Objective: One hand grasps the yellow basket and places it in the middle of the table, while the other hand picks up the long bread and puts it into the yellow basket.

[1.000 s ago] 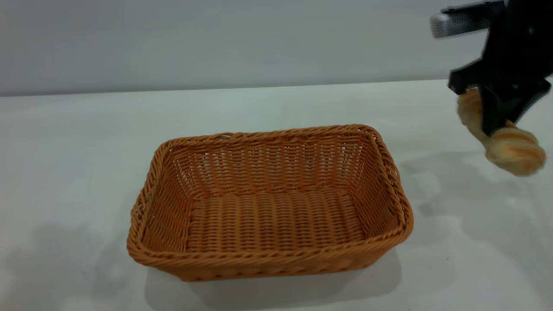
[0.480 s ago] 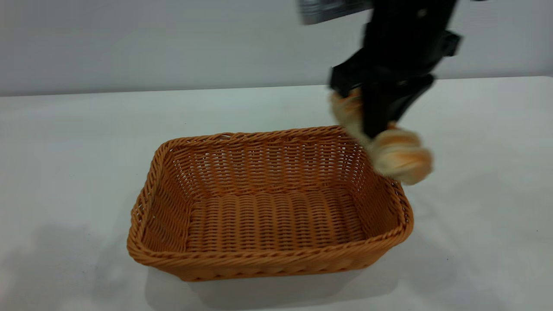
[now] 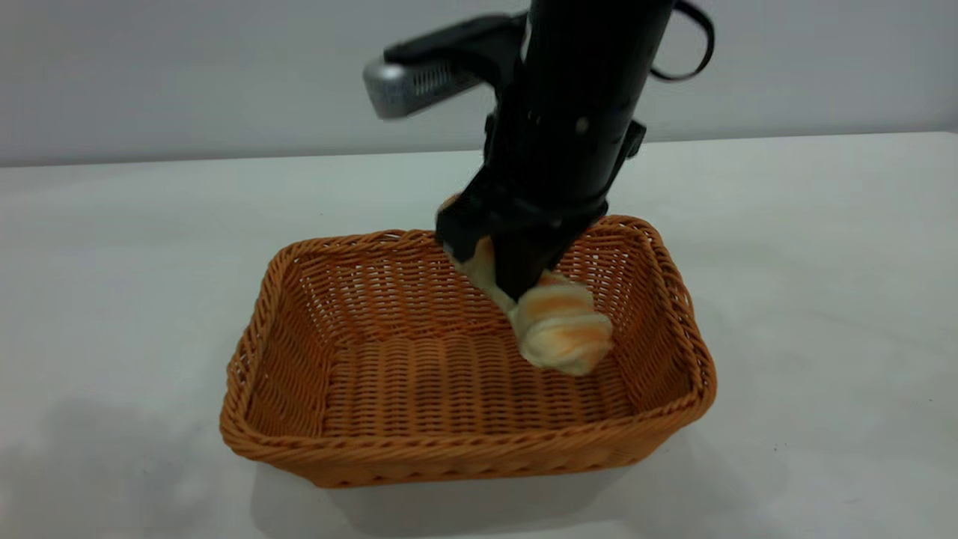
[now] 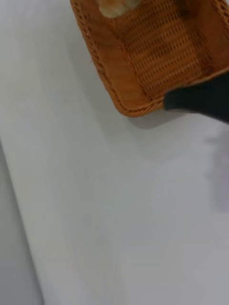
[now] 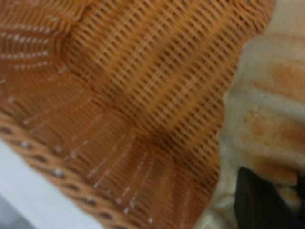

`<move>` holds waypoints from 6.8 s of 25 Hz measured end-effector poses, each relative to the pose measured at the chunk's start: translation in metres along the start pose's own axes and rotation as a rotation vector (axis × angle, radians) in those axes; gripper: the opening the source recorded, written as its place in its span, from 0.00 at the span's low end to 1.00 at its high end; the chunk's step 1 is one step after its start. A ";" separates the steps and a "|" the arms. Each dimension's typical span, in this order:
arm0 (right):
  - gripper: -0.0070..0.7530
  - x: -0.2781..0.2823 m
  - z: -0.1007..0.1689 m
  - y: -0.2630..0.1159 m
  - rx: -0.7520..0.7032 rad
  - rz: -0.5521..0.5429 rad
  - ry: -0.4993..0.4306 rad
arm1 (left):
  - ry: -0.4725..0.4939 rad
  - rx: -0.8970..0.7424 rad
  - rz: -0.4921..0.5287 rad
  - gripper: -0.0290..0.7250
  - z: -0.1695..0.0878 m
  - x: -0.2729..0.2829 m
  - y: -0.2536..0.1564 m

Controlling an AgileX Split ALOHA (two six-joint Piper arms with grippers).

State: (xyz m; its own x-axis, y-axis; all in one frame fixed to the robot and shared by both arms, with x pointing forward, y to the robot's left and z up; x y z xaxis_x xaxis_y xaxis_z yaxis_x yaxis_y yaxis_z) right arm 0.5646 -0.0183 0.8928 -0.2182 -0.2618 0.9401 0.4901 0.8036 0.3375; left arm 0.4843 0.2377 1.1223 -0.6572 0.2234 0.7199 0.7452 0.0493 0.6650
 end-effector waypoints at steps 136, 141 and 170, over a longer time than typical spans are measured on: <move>0.46 0.252 0.106 -0.321 -0.133 -0.572 -0.369 | 0.040 -0.019 -0.139 0.79 0.054 0.083 -0.247; 0.46 0.253 0.102 -0.323 -0.266 -0.539 -0.469 | 0.059 0.000 -0.144 0.79 0.054 0.083 -0.246; 0.46 0.255 0.098 -0.329 -0.512 -0.488 -0.655 | 0.190 0.125 -0.176 0.79 0.057 0.084 -0.246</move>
State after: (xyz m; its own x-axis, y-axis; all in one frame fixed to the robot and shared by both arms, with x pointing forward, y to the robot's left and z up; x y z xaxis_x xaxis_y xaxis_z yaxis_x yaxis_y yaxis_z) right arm 0.2650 -0.2971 1.0174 -0.8471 -0.0300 0.5306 0.4960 0.3140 0.8096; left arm 0.2522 0.2996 1.0076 -0.7783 0.0146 0.6278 0.6182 0.1931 0.7619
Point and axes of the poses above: a point on each arm's last joint axis where the gripper is mounted, x pointing back along that axis away from the gripper, z along the wrist's bending axis when the last joint is at zero, y = z × x, the point moved 4 cm from there along -x, pointing out along that axis toward the gripper, and after that the axes turned 14 degrees about x, right-handed, at the moved point
